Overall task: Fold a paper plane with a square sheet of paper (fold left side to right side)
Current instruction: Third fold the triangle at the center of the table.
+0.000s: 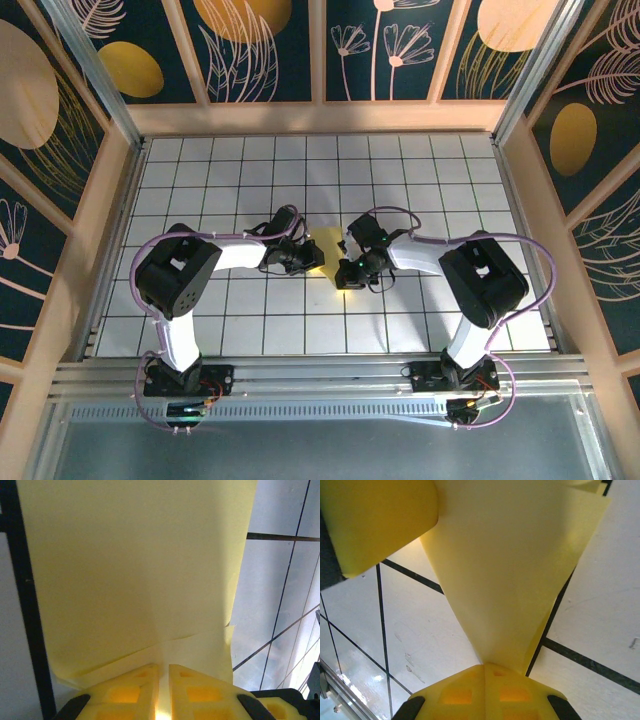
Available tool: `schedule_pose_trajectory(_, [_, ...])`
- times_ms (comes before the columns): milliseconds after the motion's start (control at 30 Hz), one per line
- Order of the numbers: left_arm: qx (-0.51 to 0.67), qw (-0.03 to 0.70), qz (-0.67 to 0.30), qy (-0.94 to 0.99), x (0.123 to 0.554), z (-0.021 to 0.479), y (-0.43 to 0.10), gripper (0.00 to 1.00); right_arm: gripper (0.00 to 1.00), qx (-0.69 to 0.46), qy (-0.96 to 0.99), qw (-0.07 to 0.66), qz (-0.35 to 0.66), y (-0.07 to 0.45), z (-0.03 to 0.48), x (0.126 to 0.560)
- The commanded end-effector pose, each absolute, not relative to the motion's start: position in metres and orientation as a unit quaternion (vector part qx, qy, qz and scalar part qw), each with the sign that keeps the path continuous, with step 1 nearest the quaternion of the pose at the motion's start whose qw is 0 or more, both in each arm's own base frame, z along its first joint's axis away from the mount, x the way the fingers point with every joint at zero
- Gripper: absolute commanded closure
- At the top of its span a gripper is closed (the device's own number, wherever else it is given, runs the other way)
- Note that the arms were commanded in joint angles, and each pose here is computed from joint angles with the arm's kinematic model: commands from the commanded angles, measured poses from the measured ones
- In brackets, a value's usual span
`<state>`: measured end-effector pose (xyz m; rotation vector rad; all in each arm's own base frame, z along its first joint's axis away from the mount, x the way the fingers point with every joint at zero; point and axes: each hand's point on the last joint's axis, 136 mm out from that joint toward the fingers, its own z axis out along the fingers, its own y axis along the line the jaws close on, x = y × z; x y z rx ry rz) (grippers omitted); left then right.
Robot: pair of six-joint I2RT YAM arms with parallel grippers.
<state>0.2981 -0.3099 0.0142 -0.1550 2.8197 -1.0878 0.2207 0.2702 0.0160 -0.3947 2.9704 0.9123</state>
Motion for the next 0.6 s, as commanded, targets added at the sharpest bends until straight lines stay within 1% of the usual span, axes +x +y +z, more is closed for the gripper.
schedule_pose_trajectory(0, [-0.051, 0.052, -0.330, 0.941, 0.294, 0.003, -0.301, 0.85, 0.96, -0.115, 0.956, -0.037, 0.267, 0.252, -0.004, 0.204])
schedule_pose_trajectory(133, [-0.036, 0.085, -0.351, 0.932, 0.304, 0.026, -0.307, 0.84, 0.97, -0.107, 0.957, -0.051, 0.265, 0.246, -0.011, 0.199])
schedule_pose_trajectory(233, [-0.025, 0.118, -0.368, 0.922, 0.312, 0.051, -0.310, 0.82, 1.00, -0.101, 0.957, -0.057, 0.265, 0.242, -0.015, 0.199])
schedule_pose_trajectory(333, [-0.016, 0.138, -0.378, 0.915, 0.314, 0.068, -0.310, 0.82, 1.00, -0.098, 0.957, -0.059, 0.267, 0.241, -0.016, 0.200])
schedule_pose_trajectory(433, [-0.010, 0.135, -0.389, 0.911, 0.305, 0.071, -0.310, 0.82, 1.00, -0.095, 0.957, -0.058, 0.268, 0.239, -0.017, 0.202])
schedule_pose_trajectory(467, [-0.007, 0.140, -0.400, 0.906, 0.302, 0.081, -0.310, 0.82, 1.00, -0.094, 0.957, -0.058, 0.269, 0.239, -0.017, 0.202])
schedule_pose_trajectory(567, [-0.002, 0.122, -0.416, 0.901, 0.286, 0.079, -0.315, 0.82, 1.00, -0.093, 0.957, -0.056, 0.268, 0.238, -0.019, 0.203])
